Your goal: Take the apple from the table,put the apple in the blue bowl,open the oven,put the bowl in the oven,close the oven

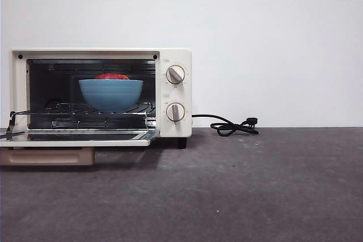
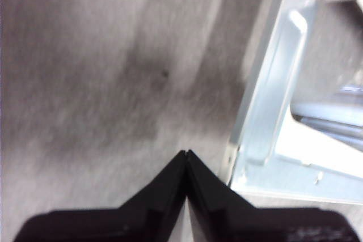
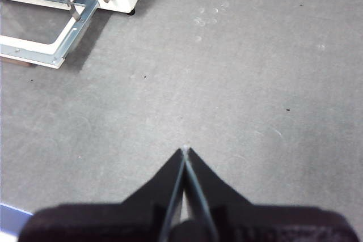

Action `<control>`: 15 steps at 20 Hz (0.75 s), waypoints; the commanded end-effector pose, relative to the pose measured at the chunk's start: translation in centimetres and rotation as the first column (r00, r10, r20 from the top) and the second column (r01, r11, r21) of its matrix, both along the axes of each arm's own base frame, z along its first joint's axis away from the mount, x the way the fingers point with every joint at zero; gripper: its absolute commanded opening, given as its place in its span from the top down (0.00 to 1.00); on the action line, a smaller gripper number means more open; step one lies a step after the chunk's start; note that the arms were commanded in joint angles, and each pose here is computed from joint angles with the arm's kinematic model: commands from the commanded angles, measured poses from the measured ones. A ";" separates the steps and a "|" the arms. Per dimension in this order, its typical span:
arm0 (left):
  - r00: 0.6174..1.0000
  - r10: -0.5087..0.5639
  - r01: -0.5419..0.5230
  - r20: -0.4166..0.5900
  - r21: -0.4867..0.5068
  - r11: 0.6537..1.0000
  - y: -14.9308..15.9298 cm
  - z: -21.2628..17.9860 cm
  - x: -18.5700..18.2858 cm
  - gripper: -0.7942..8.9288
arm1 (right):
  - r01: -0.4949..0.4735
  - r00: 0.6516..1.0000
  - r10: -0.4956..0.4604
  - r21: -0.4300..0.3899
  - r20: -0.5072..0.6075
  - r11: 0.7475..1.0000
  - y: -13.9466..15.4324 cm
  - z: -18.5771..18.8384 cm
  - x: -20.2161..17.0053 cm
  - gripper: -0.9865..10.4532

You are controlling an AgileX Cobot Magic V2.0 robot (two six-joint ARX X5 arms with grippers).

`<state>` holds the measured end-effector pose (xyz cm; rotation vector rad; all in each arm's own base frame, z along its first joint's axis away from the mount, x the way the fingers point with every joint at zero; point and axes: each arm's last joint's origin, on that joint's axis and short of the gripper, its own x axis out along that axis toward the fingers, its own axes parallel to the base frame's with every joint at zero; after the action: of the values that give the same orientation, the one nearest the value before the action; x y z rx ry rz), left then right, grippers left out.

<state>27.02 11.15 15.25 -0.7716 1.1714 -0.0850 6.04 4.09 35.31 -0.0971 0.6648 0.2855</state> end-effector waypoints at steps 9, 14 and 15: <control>0.998 -0.005 0.014 0.068 -0.142 0.990 -0.2 -0.3 0.2 0.93 | 0.019 1.000 -0.018 0.025 -0.011 1.000 0.1 -0.2 0.1 0.92; 0.987 0.033 0.016 0.158 -0.300 0.954 -0.2 0.5 1.0 0.93 | 0.018 1.000 -0.018 0.028 -0.008 0.999 0.1 -0.2 0.1 0.92; 0.984 0.042 0.015 0.171 -0.320 0.947 -0.2 0.7 1.1 0.93 | 0.018 1.000 -0.018 0.028 -0.008 0.999 0.1 -0.2 0.1 0.92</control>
<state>28.10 11.27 15.82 -0.9981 0.9929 -0.3048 6.06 4.11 35.33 -0.0720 0.6659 0.2777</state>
